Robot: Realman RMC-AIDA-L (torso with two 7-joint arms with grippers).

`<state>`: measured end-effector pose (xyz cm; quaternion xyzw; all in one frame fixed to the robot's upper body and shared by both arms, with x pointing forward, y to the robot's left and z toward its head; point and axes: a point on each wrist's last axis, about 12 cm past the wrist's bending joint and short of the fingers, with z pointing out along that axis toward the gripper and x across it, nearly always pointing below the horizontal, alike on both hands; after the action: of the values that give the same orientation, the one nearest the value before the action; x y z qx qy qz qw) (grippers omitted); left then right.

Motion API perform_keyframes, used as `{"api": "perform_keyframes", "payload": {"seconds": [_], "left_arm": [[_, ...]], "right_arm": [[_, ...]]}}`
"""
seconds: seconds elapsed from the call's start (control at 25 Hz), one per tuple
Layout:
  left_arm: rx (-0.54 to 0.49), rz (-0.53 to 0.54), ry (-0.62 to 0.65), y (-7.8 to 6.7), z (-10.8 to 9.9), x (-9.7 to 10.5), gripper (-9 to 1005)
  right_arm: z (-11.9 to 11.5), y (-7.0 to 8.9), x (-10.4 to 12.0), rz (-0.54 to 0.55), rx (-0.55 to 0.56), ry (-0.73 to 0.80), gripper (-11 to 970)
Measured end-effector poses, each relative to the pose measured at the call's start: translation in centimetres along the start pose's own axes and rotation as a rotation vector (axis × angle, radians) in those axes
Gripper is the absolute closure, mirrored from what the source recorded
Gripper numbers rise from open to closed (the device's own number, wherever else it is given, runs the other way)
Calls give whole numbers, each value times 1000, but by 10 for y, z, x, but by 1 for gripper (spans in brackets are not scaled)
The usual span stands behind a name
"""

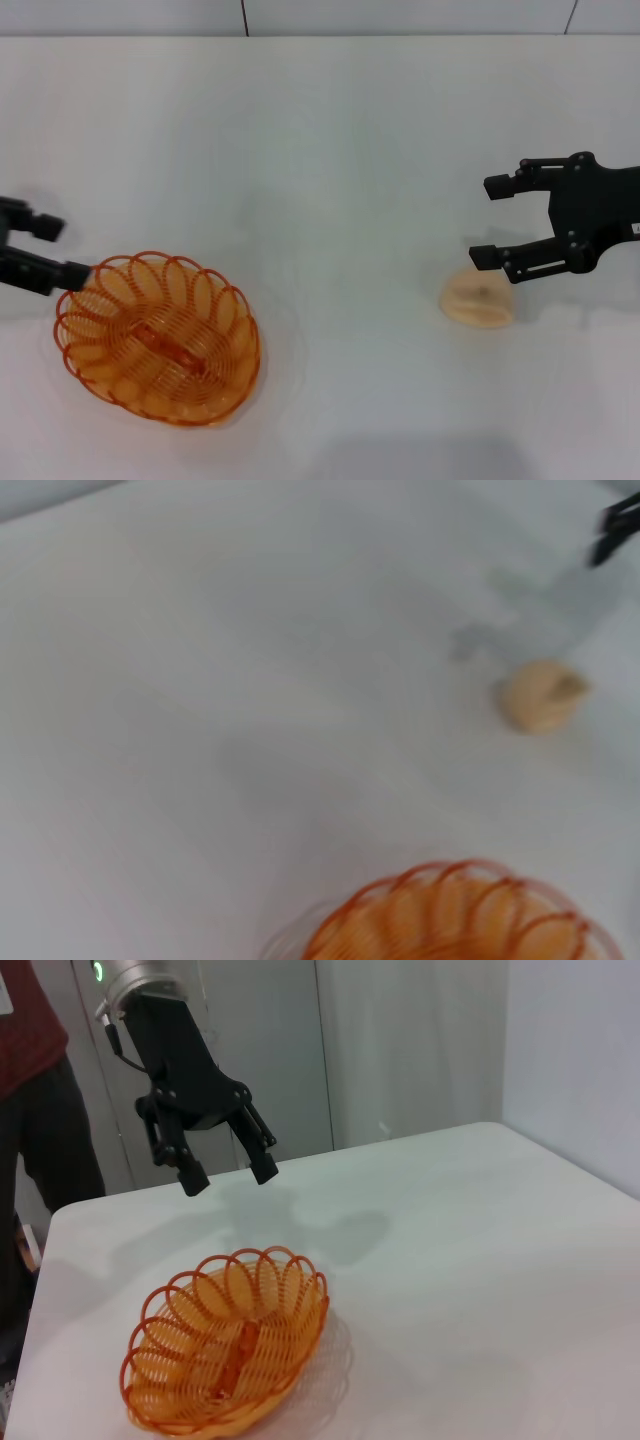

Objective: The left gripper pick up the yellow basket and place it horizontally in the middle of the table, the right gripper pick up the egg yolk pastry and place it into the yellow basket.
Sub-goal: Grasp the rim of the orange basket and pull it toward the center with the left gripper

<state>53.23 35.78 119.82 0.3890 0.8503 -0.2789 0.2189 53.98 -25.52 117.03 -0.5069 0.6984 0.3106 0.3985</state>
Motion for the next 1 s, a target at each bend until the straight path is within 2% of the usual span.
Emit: {"api": "perform_keyframes", "payload": {"seconds": [0.16,0.28,0.56,1.0], "left_arm": [[-79,-84,49,9,-11,8,122],[-107,-122,72,13,-10,14,122],[-123,-186,148,18,5,18,146],[-115,-237,135,30,36,22,198]], "right_arm": [[1,0,-1,2,-3,-15,102],[1,0,-2,6,-4,-22,102],[1,-1,-3,10,-1,-28,102],[1,0,-3,12,-6,-37,103]]}}
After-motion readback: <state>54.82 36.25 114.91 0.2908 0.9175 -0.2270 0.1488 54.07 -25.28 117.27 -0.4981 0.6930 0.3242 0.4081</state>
